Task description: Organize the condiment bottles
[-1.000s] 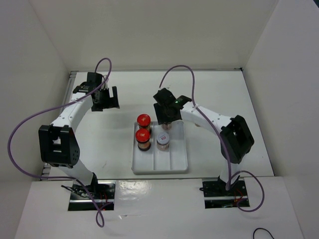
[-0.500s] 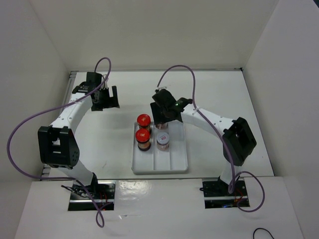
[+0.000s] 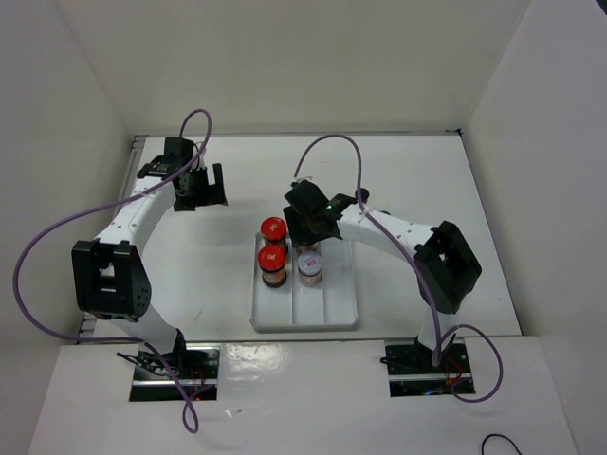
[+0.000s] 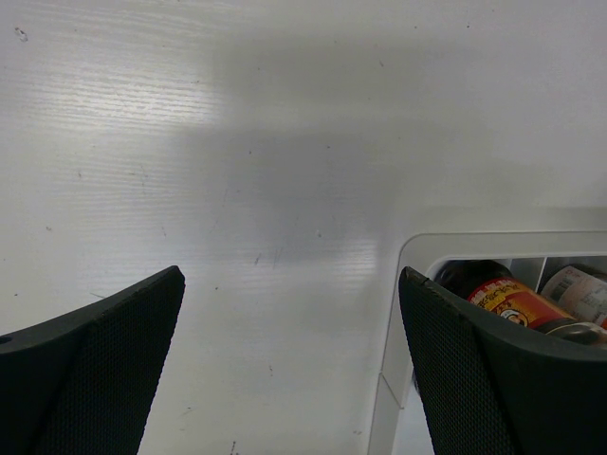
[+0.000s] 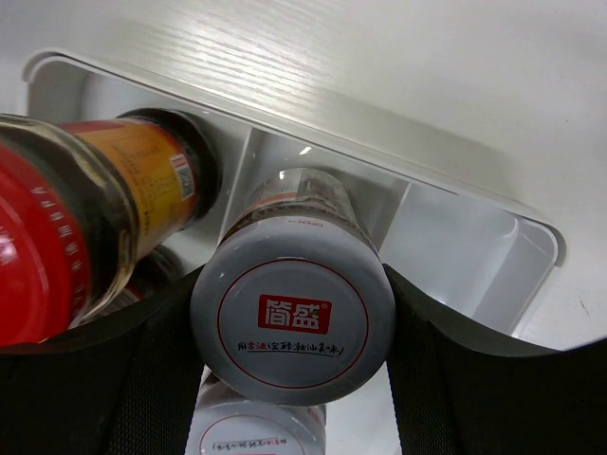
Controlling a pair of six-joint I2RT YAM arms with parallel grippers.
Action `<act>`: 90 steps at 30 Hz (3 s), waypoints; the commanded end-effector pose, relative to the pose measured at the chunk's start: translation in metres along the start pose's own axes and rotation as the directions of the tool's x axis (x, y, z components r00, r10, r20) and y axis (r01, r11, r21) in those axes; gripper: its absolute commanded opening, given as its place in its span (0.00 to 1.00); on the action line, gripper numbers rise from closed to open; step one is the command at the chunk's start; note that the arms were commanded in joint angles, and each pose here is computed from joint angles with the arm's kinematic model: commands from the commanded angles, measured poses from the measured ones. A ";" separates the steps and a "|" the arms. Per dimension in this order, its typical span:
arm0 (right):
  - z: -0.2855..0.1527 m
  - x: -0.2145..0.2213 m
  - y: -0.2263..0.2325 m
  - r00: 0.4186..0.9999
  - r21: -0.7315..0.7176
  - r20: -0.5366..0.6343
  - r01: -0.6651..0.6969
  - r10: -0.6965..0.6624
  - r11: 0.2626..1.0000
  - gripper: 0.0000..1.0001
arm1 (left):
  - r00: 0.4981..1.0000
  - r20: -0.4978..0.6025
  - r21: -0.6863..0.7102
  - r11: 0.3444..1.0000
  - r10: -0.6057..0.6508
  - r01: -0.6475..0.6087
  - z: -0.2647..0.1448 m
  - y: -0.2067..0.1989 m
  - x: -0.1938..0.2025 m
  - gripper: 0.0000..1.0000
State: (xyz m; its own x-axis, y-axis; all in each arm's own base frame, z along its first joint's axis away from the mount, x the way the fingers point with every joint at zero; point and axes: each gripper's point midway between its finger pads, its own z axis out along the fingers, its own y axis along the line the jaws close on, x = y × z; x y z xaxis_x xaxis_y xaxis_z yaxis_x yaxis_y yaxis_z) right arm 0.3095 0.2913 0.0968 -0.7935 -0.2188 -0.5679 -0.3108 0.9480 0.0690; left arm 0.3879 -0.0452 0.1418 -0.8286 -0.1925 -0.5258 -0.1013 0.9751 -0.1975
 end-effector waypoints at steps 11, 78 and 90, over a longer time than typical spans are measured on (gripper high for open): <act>0.013 -0.011 0.010 0.997 0.038 0.074 -0.008 0.006 0.999 0.49 | 0.999 0.036 0.020 1.000 0.010 -0.011 -0.010 -0.002 -0.006 1.00; 0.045 -0.077 -0.201 0.975 0.259 0.079 -0.221 0.208 0.940 0.70 | 1.000 0.002 0.046 0.999 0.027 -0.027 0.007 -0.004 0.000 1.00; 0.051 -0.060 -0.205 0.976 0.315 0.037 -0.215 0.215 0.924 0.30 | 1.000 -0.007 0.044 0.999 0.026 -0.026 0.008 -0.003 0.004 1.00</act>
State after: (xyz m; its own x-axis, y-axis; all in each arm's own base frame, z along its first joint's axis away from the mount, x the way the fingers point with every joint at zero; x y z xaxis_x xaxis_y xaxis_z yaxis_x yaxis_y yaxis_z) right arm 0.4483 0.1269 0.0846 -0.8138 -0.0033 -0.5812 0.0225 0.9991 -0.0373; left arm 0.3879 -0.0522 0.1375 -0.8328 -0.1873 -0.5209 -0.0754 0.9706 -0.2284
